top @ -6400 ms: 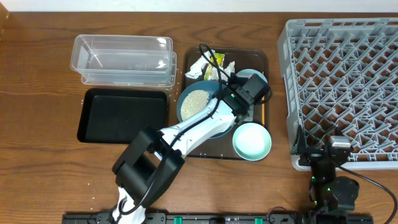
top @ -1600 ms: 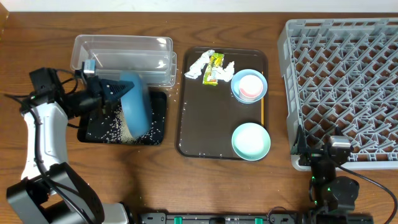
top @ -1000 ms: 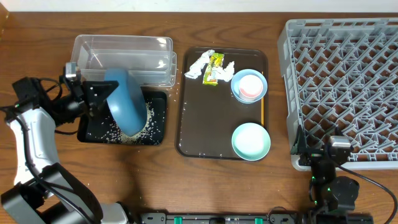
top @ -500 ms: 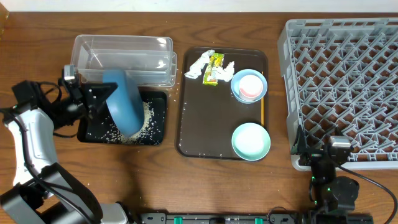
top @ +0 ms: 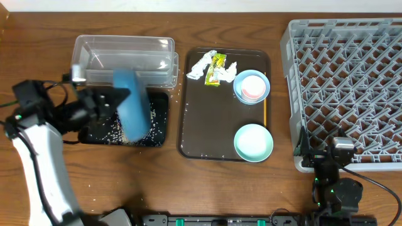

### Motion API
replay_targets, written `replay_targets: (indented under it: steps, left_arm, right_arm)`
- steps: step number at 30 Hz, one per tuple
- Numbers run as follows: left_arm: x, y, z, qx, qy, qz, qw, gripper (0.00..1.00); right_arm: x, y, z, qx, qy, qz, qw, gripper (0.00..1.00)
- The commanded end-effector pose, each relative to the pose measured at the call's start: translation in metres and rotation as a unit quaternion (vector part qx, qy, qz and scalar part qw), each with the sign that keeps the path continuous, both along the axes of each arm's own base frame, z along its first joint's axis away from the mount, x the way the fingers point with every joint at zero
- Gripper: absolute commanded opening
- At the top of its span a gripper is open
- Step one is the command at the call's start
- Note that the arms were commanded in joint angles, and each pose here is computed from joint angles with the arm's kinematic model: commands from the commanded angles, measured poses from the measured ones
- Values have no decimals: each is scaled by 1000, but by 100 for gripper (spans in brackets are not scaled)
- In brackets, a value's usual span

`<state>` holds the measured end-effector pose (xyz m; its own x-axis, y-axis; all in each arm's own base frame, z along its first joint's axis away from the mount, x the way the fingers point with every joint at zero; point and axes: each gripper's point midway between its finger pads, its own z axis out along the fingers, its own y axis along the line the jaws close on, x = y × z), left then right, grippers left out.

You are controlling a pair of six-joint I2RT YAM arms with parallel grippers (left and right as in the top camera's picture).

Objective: Sort waste into correct bins and load items into the dishwasher rack
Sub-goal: 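Carry the empty teal plate back and set it on the brown tray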

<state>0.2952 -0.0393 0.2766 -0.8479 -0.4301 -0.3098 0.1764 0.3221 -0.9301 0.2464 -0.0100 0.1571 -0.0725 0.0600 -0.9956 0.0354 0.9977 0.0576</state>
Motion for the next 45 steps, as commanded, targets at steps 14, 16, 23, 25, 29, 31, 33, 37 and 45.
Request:
replay_targets:
  steps: [14, 16, 23, 25, 29, 31, 33, 37, 45]
  left_arm:
    - [0, -165, -44, 346, -3, 35, 938, 6]
    - [-2, -182, -57, 378, -13, 28, 925, 5]
    - [9, -224, -105, 457, -44, 24, 888, 6]
    - [14, -234, -118, 458, -44, 14, 888, 6]
    - [18, -245, -142, 461, -30, -2, 887, 7]
    - [18, -246, -150, 467, -24, -6, 884, 7]
    - [17, -247, -159, 472, -17, -13, 881, 7]
    - [8, -258, -168, 458, -2, -46, 888, 7]
    - [2, -258, -171, 460, 6, -58, 886, 35]
  right_arm:
    - [0, -1, -1, -6, 2, -1, 1000, 99]
    - [0, -1, -1, -6, 2, -1, 1000, 99]
    - [0, -1, -1, -6, 2, -1, 1000, 99]
    - [0, -1, -1, -6, 2, -1, 1000, 99]
    - [0, -1, -1, -6, 2, -1, 1000, 99]
    - [0, -1, -1, -6, 2, -1, 1000, 99]
    - [0, -1, -1, -6, 2, -1, 1000, 99]
    - [0, -1, -1, -6, 2, -1, 1000, 99]
    - [0, -1, -1, -6, 2, -1, 1000, 99]
